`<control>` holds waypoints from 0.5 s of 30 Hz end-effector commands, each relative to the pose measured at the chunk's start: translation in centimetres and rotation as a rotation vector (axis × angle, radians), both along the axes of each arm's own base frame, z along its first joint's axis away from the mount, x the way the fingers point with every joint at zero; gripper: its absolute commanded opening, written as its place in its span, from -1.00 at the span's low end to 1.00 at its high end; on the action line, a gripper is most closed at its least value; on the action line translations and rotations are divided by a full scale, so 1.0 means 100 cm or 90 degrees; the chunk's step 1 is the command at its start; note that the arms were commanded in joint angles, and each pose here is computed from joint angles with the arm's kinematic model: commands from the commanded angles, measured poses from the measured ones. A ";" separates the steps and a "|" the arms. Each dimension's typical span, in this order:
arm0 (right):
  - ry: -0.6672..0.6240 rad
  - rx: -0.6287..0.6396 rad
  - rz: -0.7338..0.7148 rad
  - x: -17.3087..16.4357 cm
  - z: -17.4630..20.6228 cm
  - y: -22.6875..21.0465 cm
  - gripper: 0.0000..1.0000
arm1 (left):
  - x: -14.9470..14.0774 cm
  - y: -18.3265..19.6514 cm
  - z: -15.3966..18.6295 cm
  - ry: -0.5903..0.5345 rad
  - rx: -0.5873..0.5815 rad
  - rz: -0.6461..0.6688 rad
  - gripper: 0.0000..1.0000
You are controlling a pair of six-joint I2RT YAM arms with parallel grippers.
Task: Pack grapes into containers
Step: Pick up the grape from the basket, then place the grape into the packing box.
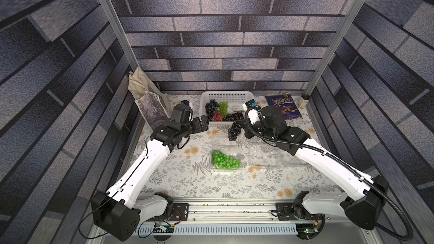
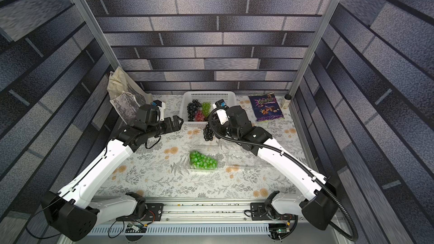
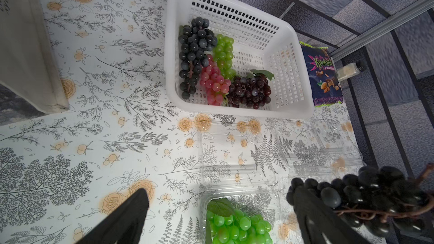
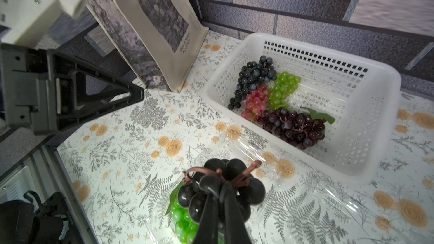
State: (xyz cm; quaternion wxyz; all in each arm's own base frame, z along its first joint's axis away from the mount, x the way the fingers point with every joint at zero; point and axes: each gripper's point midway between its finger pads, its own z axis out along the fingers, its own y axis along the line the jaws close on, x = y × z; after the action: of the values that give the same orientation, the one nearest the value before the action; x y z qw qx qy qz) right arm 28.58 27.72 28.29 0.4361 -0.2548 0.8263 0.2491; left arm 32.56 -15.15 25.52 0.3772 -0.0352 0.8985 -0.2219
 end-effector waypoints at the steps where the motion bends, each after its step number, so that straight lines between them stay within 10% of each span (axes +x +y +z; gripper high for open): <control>1: 0.014 0.006 -0.015 -0.013 -0.008 -0.005 -1.00 | -0.009 0.006 -0.003 -0.001 0.004 0.018 0.98; 15: 0.060 -0.009 -0.020 -0.041 -0.058 -0.008 -1.00 | -0.025 0.009 -0.006 -0.011 0.008 0.017 0.99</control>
State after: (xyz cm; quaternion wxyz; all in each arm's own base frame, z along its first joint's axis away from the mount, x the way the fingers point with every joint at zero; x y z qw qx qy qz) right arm 24.37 26.90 21.53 0.3782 -0.2494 0.8593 0.2372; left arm 30.54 -14.74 25.35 0.3882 -0.0346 0.8944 -0.2196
